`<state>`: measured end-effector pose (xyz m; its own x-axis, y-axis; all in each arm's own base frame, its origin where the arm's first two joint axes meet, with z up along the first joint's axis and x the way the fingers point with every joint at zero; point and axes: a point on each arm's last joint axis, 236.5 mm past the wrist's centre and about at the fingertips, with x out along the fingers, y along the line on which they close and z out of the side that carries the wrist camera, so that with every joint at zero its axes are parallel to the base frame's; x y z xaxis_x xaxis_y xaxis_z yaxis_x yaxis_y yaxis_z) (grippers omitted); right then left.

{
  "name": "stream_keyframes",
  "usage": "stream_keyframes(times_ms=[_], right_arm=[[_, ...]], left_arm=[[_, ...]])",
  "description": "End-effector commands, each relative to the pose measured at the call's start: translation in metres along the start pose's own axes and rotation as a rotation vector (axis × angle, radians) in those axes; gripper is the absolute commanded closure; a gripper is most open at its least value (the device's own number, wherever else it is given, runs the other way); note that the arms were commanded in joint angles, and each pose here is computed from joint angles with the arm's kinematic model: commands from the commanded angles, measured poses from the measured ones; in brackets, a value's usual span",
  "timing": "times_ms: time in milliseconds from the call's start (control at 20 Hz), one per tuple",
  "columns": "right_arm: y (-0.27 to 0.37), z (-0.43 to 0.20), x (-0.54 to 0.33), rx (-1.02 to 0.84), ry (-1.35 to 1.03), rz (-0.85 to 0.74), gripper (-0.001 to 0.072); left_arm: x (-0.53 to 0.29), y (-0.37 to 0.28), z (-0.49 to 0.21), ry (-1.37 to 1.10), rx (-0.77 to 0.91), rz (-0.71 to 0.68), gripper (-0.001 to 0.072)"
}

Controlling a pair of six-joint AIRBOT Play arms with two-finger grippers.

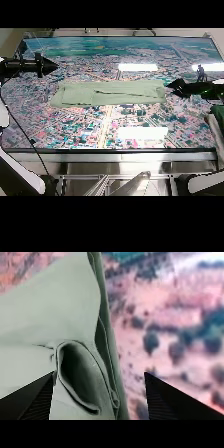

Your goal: Fold the shirts.

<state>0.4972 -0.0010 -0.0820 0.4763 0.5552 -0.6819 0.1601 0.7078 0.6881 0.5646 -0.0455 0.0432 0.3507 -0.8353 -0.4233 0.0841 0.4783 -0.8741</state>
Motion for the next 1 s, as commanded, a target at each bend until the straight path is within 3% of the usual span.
stream_keyframes(times_ms=[0, 100, 150, 250, 300, 350, 650, 950], right_arm=[[-0.001, -0.026, 0.031, 0.082, 0.106, 0.011, 0.0093], [0.007, -0.036, 0.048, 0.076, 0.146, 0.023, 0.0097], [0.013, -0.039, 0.054, 0.061, 0.16, 0.028, 0.0167], [0.024, -0.041, 0.064, 0.03, 0.174, 0.035, 0.0386], [0.028, -0.04, 0.066, 0.02, 0.174, 0.039, 0.0584], [0.032, -0.039, 0.066, 0.013, 0.176, 0.043, 0.0694], [0.068, -0.04, 0.031, -0.043, 0.208, 0.108, 0.0695], [0.117, -0.031, -0.037, -0.143, 0.167, 0.169, 0.0695]], left_arm=[[0.044, -0.033, -0.023, 0.089, 0.079, -0.033, 0.0707], [0.072, -0.049, -0.041, 0.147, 0.134, -0.045, 0.0707], [0.086, -0.053, -0.05, 0.176, 0.155, -0.03, 0.0707], [0.116, -0.054, -0.073, 0.244, 0.197, 0.021, 0.0707], [0.131, -0.054, -0.085, 0.272, 0.21, 0.04, 0.0707], [0.15, -0.05, -0.098, 0.295, 0.228, 0.076, 0.0707], [0.231, 0.005, -0.158, 0.399, 0.309, 0.3, 0.0707], [0.27, 0.024, -0.211, 0.511, 0.273, 0.31, 0.0707]])
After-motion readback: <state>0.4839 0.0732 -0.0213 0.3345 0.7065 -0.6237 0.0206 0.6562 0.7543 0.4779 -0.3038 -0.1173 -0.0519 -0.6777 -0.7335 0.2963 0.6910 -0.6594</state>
